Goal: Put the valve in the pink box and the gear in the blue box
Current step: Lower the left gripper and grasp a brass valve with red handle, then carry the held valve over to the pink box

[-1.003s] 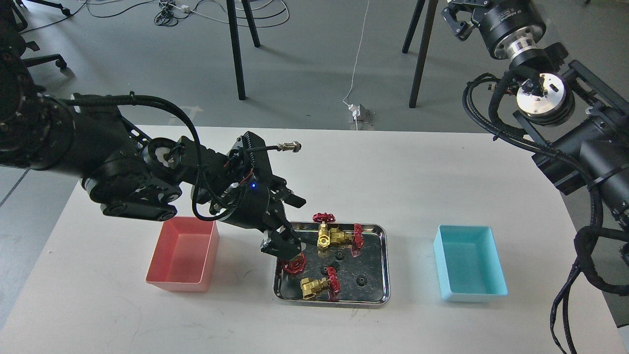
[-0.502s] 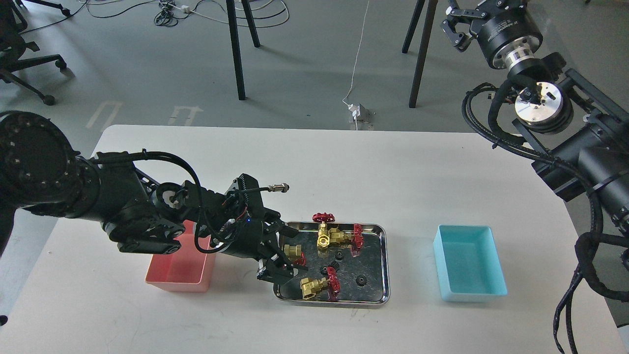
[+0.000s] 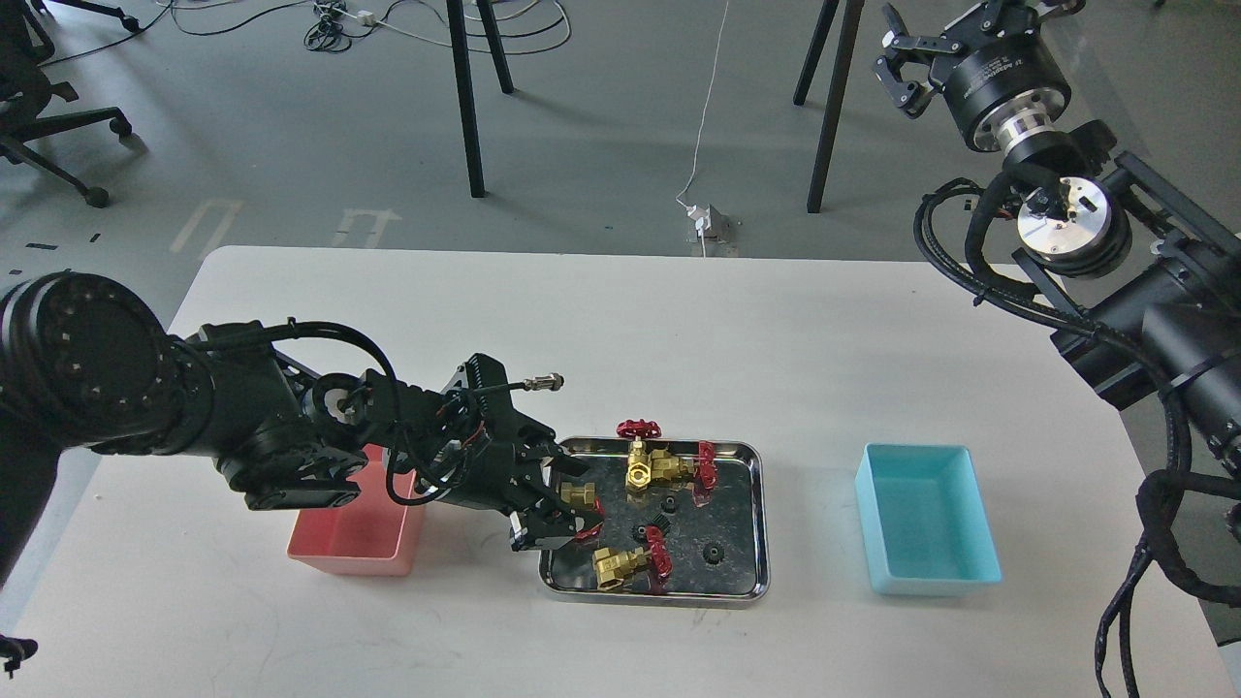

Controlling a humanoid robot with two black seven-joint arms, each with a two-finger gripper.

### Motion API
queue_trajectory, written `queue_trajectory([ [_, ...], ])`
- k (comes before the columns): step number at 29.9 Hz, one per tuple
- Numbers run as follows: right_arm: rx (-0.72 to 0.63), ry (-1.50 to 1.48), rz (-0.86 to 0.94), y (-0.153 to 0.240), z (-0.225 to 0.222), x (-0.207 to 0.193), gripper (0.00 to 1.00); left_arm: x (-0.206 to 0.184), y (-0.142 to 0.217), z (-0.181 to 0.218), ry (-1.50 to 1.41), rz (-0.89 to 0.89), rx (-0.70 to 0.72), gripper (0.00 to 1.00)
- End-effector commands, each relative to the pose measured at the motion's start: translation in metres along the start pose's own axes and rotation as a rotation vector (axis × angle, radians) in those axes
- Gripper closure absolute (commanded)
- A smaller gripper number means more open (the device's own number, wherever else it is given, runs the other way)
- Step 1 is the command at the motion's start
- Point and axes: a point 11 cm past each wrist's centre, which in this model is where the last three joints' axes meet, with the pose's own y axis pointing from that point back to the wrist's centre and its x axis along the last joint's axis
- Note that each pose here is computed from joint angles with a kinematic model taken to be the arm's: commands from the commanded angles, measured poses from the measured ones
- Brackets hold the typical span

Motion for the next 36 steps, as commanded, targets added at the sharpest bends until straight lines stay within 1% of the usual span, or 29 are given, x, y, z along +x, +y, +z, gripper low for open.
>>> queue_trajectory([
  [1,0.001,-0.001,0.0,0.0,0.0,0.0,0.01,0.0,0.0,-0.001,-0.003,0.0,0.002,0.46],
  [3,0.001,-0.002,0.002,0.0,0.0,0.001,0.01,0.0,0.001,-0.003,-0.016,-0.004,0.004,0.54],
  [6,0.001,-0.005,0.007,0.002,0.001,0.003,0.01,-0.001,0.001,-0.005,-0.037,-0.013,0.003,0.61],
  [8,0.001,-0.004,0.009,0.002,0.001,0.004,0.01,-0.004,0.001,-0.004,-0.032,-0.015,0.003,0.63],
  [17,0.004,-0.002,0.018,0.004,-0.001,0.008,0.01,-0.002,-0.001,-0.002,-0.036,-0.005,-0.002,0.83],
  [20,0.005,-0.002,0.017,0.004,-0.001,0.008,0.01,0.004,0.001,-0.005,-0.046,0.015,0.006,0.86],
  [24,0.01,-0.004,0.013,0.002,-0.003,0.006,0.01,0.02,0.009,-0.014,-0.041,0.069,0.036,0.87],
  [27,0.019,-0.004,-0.012,-0.006,-0.008,-0.01,0.01,0.031,0.036,-0.037,-0.029,0.104,0.107,0.87],
  [29,0.046,0.015,-0.042,-0.021,-0.024,-0.033,0.01,0.044,0.049,-0.042,-0.012,0.147,0.128,0.87],
  [31,0.072,0.038,-0.044,-0.032,-0.039,-0.052,0.01,0.054,0.073,-0.048,0.017,0.195,0.158,0.87],
  [33,0.081,0.061,-0.038,-0.043,-0.043,-0.074,0.01,0.053,0.101,-0.05,0.063,0.23,0.189,0.86],
  [36,0.079,0.12,-0.015,-0.058,-0.044,-0.104,0.01,0.037,0.141,-0.049,0.134,0.255,0.236,0.86],
])
